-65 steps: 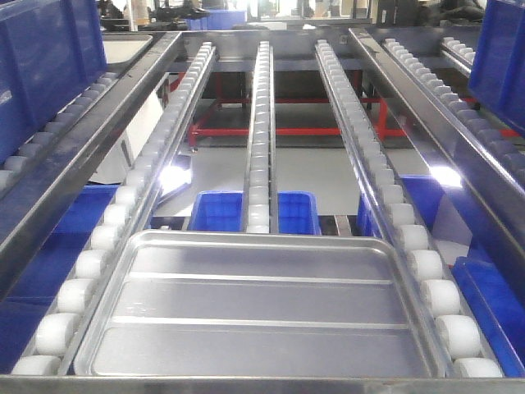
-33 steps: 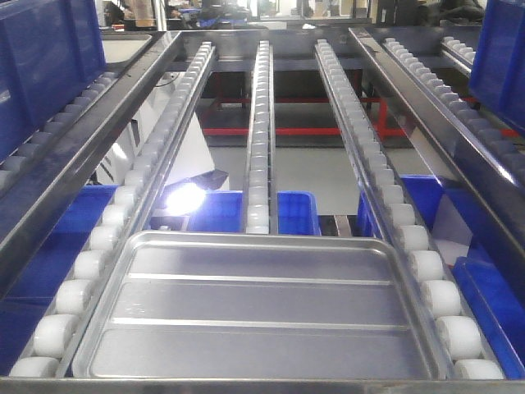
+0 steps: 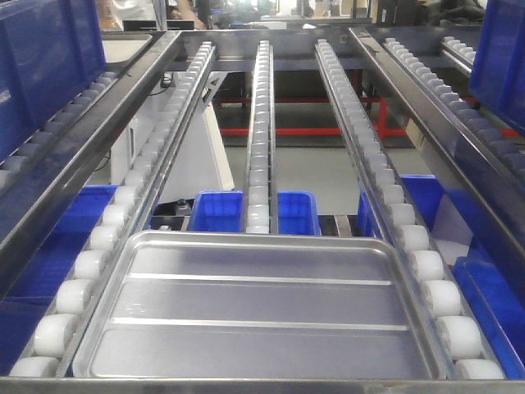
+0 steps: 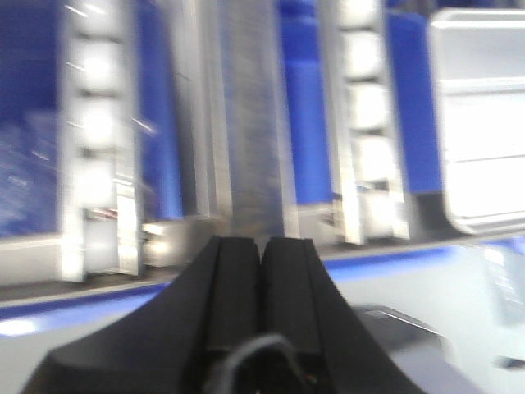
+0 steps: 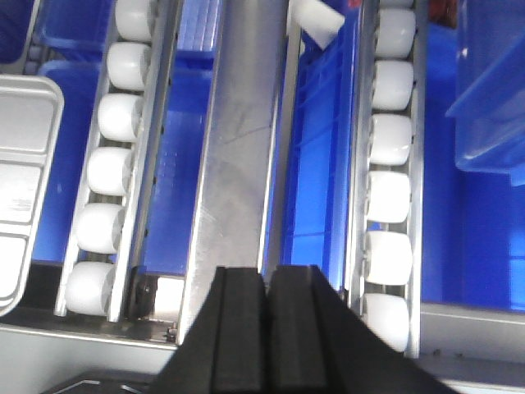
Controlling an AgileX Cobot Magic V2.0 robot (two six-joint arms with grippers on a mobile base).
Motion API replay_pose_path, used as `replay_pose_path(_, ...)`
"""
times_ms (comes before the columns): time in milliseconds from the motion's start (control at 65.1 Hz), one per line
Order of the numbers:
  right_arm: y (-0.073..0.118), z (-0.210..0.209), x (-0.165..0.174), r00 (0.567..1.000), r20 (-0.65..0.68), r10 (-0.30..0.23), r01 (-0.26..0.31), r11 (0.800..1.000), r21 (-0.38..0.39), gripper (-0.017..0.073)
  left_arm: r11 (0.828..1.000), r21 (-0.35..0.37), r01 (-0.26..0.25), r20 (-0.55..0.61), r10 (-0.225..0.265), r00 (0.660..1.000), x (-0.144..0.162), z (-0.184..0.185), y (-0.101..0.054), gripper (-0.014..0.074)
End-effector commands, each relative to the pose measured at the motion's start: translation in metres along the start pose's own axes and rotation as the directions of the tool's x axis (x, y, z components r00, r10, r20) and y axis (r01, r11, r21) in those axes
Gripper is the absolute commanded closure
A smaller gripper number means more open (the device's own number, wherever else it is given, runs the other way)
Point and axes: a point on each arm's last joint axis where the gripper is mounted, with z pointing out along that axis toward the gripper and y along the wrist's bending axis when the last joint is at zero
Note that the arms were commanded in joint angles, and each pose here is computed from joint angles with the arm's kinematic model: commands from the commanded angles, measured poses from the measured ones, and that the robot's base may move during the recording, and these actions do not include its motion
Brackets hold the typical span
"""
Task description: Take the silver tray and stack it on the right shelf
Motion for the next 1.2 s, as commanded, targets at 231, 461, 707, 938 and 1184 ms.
replay_pose_path(231,0.004,-0.001,-0.017,0.995,0.077,0.07,-0.066,0.997,-0.045,0.0506,0.962,0.155,0.226,0.009,-0.23,0.973,-0.026,0.018,-0.009,0.0685)
replay_pose_path(461,0.008,-0.001,-0.012,0.993,0.01,0.114,-0.113,0.99,-0.079,0.0503,0.946,0.225,0.235,-0.023,-0.236,0.972,-0.033,0.028,-0.017,0.0685)
replay_pose_path(707,0.008,-0.001,-0.008,0.988,-0.039,0.149,-0.152,0.985,-0.082,0.0501,0.953,0.247,0.175,-0.036,-0.172,0.984,-0.045,0.034,-0.039,0.0685)
replay_pose_path(938,0.012,-0.008,-0.022,0.987,-0.003,0.163,-0.163,0.982,-0.1,0.0501,0.975,0.143,0.169,-0.084,-0.158,0.984,-0.043,0.047,-0.054,0.0685)
replay_pose_path(1184,0.028,0.007,-0.047,0.988,-0.052,0.147,-0.154,0.975,-0.157,0.0499,0.99,0.025,0.142,-0.111,-0.139,0.984,-0.049,0.06,-0.07,0.0685)
